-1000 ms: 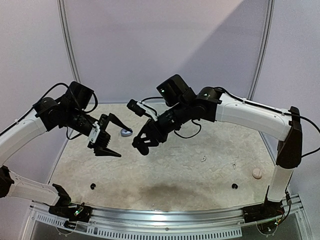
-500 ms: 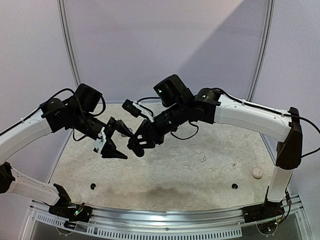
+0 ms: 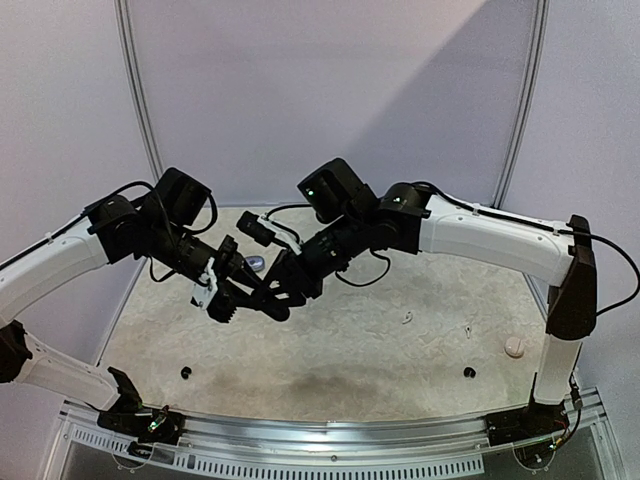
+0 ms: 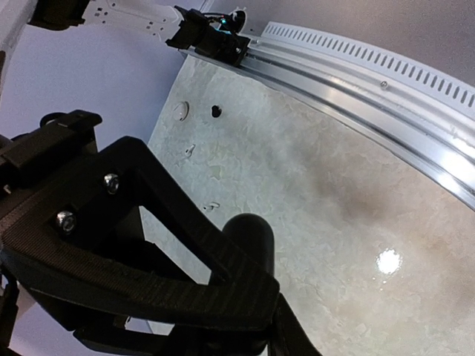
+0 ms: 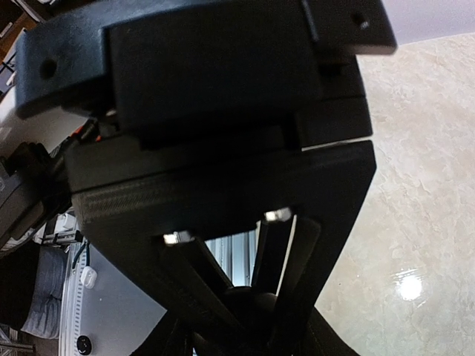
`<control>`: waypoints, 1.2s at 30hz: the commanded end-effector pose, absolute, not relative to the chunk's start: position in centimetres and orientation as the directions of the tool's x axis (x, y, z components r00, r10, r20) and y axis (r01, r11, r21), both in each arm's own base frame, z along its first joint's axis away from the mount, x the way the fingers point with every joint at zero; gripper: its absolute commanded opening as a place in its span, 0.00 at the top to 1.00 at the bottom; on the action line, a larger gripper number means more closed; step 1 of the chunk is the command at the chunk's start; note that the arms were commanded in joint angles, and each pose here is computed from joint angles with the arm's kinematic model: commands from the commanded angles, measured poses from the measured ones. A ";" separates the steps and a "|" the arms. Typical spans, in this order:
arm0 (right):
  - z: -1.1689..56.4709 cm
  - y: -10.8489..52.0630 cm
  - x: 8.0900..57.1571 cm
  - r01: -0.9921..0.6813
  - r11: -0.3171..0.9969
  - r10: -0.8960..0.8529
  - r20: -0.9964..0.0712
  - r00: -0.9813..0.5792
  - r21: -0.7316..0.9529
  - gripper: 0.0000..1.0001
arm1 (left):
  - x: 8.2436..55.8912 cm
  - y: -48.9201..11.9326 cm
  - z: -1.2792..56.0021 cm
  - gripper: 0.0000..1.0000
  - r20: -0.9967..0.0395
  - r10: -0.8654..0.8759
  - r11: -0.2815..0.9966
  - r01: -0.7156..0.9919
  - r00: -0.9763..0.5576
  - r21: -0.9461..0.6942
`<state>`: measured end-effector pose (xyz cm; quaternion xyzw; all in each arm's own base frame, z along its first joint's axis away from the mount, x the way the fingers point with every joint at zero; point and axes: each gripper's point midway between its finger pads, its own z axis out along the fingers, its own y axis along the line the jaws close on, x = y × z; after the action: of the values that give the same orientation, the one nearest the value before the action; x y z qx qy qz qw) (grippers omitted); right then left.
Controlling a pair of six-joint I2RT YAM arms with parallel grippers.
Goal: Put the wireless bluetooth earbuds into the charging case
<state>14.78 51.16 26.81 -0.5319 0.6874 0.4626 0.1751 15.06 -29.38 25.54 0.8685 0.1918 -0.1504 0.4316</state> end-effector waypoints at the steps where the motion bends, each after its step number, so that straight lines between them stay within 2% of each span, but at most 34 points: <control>1: 28.1 51.9 15.0 -0.907 -0.023 -0.532 -0.773 -0.345 0.421 0.84 | 13.9 -29.2 26.0 1.00 -0.438 0.186 -0.565 0.461 0.879 0.684; 2: 28.1 51.9 15.1 -0.908 -0.015 -0.531 -0.773 -0.347 0.418 0.79 | 13.9 -29.1 26.0 1.00 -0.441 0.194 -0.564 0.467 0.876 0.681; 6: 28.2 51.6 16.1 -0.922 0.046 -0.521 -0.779 -0.349 0.383 0.36 | 14.1 -29.0 26.2 1.00 -0.479 0.243 -0.536 0.528 0.843 0.658; 7: 28.3 51.4 16.5 -0.929 0.070 -0.513 -0.786 -0.345 0.362 0.29 | 14.1 -29.0 26.3 1.00 -0.501 0.265 -0.518 0.560 0.824 0.647; 9: 28.6 50.6 17.3 -0.942 0.117 -0.496 -0.803 -0.331 0.316 0.21 | 14.3 -29.1 26.6 1.00 -0.553 0.310 -0.471 0.630 0.773 0.618; 13: 31.3 49.1 18.2 -0.960 0.164 -0.414 -0.868 -0.274 0.225 0.12 | 15.0 -29.2 27.4 1.00 -0.686 0.407 -0.332 0.797 0.603 0.504; 19: 35.1 46.5 18.2 -0.975 0.192 -0.278 -0.947 -0.164 0.112 0.13 | 15.9 -29.2 28.4 1.00 -0.842 0.449 -0.125 0.954 0.300 0.273; 22: 34.8 46.1 18.3 -0.971 0.211 -0.261 -0.951 -0.165 0.111 0.17 | 16.5 -29.4 29.5 1.00 -0.902 0.415 -0.024 0.993 0.118 0.118; 25: 33.3 46.7 17.5 -0.976 0.163 -0.297 -0.937 -0.186 0.142 0.22 | 17.0 -29.5 30.8 1.00 -0.935 0.354 0.045 0.999 -0.029 -0.014; 32: 31.0 48.1 16.9 -0.979 0.123 -0.357 -0.913 -0.197 0.163 0.31 | 17.0 -29.5 31.4 1.00 -0.941 0.326 0.065 0.995 -0.096 -0.079; 36: 30.5 48.4 17.2 -0.977 0.131 -0.365 -0.908 -0.204 0.167 0.48 | 16.9 -29.5 31.4 1.00 -0.941 0.324 0.059 0.995 -0.099 -0.084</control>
<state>17.55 47.84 30.98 -0.5041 0.6566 0.4145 0.3782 16.96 -29.67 31.00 0.5579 0.6040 -0.4043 0.4007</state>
